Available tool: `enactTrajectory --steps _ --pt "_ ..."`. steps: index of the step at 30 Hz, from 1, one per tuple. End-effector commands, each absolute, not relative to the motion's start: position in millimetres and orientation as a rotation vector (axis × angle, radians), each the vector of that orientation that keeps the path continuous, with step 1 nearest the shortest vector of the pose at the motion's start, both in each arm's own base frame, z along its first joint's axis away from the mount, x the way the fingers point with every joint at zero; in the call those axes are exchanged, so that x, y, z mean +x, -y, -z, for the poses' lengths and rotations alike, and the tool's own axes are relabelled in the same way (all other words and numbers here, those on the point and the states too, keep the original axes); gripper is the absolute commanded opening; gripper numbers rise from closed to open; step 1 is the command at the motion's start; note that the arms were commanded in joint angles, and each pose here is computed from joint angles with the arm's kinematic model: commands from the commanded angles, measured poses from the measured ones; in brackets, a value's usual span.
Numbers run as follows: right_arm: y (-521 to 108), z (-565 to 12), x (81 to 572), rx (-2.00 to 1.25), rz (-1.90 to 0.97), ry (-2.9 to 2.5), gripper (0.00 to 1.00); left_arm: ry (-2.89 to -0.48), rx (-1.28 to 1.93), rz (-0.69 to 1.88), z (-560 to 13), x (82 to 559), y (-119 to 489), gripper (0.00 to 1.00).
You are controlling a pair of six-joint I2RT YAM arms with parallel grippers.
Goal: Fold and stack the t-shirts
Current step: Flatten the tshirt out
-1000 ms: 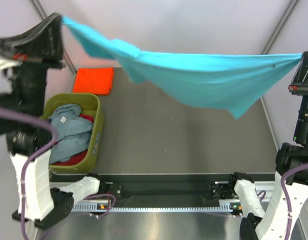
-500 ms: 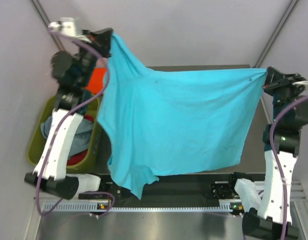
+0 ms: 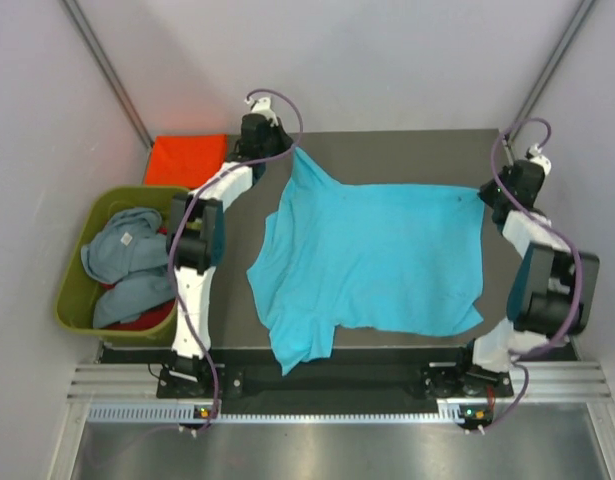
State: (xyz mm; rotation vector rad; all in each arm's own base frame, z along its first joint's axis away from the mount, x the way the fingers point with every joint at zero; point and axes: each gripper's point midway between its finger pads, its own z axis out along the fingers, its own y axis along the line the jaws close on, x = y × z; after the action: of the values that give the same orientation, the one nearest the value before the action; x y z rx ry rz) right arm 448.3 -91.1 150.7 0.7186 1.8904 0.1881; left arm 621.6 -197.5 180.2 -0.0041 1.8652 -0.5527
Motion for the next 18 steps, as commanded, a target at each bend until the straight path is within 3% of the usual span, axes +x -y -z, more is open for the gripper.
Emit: enactTrajectory --steps 1,2,8,18 --pt "123.5 -197.7 500.2 0.627 -0.104 -1.748 0.00 -1.690 -0.010 0.646 -233.5 660.8 205.9 0.00" --pt "128.3 -192.4 506.3 0.631 -0.095 -1.760 0.00 -1.726 -0.021 0.652 -205.8 670.5 208.2 0.00" --pt "155.3 -160.1 547.2 0.656 -0.032 -1.821 0.00 -1.700 -0.078 0.682 -188.2 699.7 207.8 0.00" --pt "174.7 -124.1 565.0 0.741 0.022 -1.866 0.00 -1.565 -0.110 0.661 -216.4 720.4 198.1 0.00"
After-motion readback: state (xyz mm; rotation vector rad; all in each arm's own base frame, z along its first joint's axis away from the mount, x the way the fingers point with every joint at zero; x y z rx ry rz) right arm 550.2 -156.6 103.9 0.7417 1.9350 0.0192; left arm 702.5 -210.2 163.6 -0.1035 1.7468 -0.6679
